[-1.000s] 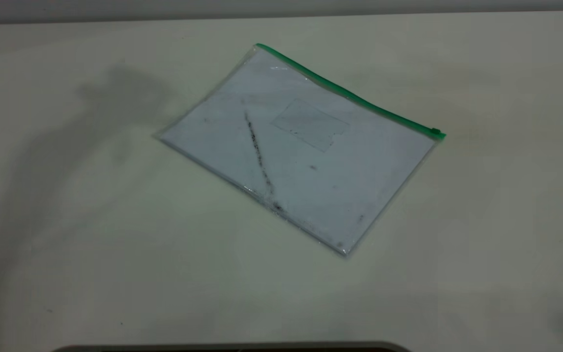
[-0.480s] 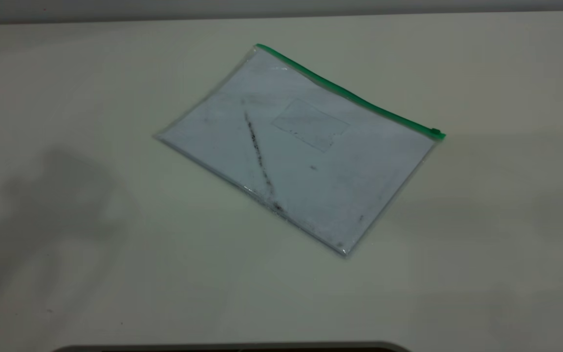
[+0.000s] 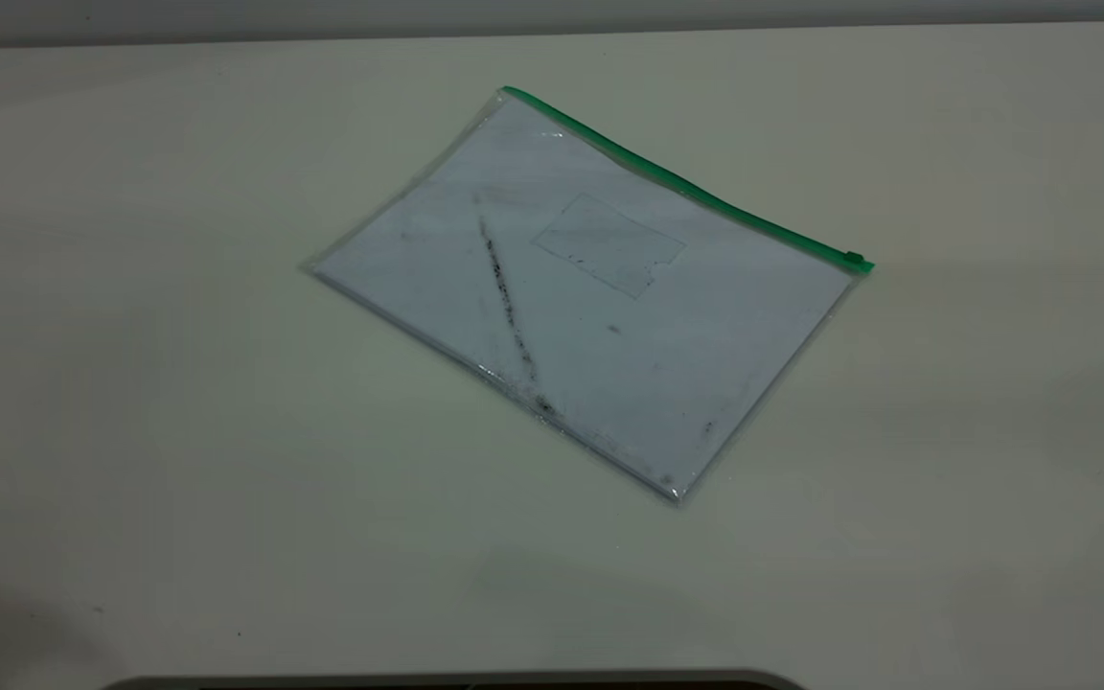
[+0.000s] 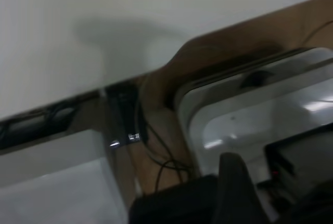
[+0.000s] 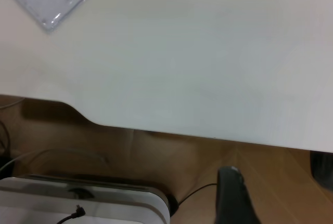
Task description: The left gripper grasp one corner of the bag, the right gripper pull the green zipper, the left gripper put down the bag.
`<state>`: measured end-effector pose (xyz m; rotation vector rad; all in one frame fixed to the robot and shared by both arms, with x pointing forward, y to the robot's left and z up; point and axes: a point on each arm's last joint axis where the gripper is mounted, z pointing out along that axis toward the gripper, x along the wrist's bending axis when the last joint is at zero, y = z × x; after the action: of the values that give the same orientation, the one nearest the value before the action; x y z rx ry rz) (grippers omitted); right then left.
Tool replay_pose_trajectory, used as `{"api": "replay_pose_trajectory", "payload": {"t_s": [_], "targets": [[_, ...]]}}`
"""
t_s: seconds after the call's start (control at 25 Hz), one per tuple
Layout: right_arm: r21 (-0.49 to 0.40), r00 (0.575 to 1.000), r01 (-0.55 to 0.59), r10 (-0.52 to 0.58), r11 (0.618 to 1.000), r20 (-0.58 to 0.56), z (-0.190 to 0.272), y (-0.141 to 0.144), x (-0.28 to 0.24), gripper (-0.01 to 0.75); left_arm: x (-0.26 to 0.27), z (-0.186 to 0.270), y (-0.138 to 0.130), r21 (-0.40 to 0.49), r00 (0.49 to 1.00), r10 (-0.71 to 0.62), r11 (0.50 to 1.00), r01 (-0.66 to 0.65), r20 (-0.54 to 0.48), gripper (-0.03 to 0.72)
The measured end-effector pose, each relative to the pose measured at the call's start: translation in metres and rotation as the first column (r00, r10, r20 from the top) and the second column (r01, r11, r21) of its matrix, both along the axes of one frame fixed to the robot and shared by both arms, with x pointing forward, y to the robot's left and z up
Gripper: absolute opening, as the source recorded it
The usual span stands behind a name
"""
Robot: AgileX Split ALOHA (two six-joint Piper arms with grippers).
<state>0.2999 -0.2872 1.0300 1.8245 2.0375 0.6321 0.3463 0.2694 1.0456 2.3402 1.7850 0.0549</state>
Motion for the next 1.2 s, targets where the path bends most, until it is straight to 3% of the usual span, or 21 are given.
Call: {"api": "replay_pose_trajectory", "payload": {"t_s": [0.16, 0.36, 0.64, 0.88, 1.2], "targets": [[0.001, 1.000, 0.002, -0.002, 1.000, 0.000, 0.000, 0.000, 0.000, 0.494, -0.032, -0.007, 0.013, 0.036, 0.993, 0.043, 0.998, -0.047, 0.112, 0.499], [0.000, 1.000, 0.002, -0.002, 1.000, 0.000, 0.000, 0.000, 0.000, 0.494, -0.066, -0.014, 0.021, -0.003, 0.962, 0.059, 0.998, -0.060, 0.267, 0.499], [0.002, 1.000, 0.003, -0.003, 1.000, 0.013, 0.001, 0.000, -0.002, 0.494, -0.102, -0.012, 0.029, -0.080, 0.851, 0.086, 0.995, -0.052, 0.519, 0.498], [0.026, 0.979, 0.070, -0.074, 0.997, 0.189, 0.009, -0.006, -0.026, 0.494, -0.123, -0.013, 0.033, -0.121, 0.761, 0.105, 0.992, -0.035, 0.640, 0.498], [0.063, 0.892, 0.065, -0.086, 0.996, 0.444, 0.013, -0.009, -0.068, 0.494, -0.124, -0.014, 0.032, -0.121, 0.748, 0.169, 0.985, -0.119, 0.641, 0.498]]}}
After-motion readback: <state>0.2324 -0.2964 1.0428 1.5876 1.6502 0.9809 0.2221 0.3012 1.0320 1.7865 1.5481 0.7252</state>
